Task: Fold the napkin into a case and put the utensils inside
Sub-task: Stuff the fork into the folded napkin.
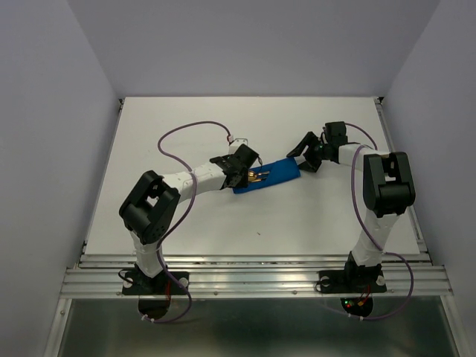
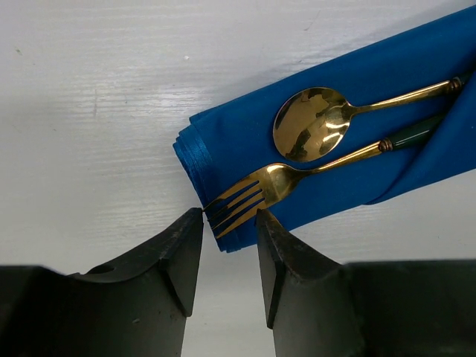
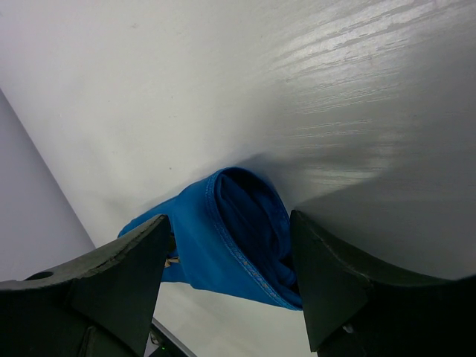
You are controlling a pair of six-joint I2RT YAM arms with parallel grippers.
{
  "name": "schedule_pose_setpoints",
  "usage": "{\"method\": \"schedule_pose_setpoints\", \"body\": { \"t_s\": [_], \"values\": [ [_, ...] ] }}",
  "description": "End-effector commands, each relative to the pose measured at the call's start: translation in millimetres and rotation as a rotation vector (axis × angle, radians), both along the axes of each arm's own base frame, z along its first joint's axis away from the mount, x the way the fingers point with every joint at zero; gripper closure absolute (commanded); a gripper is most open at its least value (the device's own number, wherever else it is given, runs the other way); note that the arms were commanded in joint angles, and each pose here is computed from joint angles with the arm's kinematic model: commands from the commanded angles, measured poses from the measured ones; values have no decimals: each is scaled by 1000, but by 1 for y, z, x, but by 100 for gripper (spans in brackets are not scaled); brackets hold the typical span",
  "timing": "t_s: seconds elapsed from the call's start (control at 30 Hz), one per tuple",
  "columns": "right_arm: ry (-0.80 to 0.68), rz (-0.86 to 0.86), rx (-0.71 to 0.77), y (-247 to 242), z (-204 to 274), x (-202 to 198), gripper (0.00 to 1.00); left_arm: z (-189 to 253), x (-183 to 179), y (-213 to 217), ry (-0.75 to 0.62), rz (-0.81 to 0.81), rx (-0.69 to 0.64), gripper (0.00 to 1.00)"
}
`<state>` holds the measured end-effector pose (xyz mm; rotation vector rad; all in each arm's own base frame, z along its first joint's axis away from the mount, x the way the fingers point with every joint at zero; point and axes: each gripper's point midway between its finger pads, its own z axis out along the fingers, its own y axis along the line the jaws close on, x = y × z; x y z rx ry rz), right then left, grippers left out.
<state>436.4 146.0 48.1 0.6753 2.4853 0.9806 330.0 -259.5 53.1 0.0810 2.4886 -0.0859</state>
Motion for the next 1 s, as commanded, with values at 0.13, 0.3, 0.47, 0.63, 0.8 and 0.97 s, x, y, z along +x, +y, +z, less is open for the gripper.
{"method": "schedule_pose_setpoints", "body": {
  "t_s": [0.13,0.3,0.47,0.63,0.8,0.97],
  "values": [
    [-17,20,0,3,3,4,29,8,0,4,-30,31,-4,54],
    [-15,18,6,4,3,3,29,2,-2,3,-14,17,-2,54],
    [-15,19,7,4,3,3,29,-1,-4,-4,-2,-9,-1,55],
    [-13,19,7,4,2,2,29,1,-4,-13,-5,-32,-3,55],
    [-12,31,12,9,1,1,29,1,-3,-20,-4,-48,-4,55],
    [-12,34,16,9,1,0,29,2,-1,-28,-6,-63,-6,55]
  ]
}}
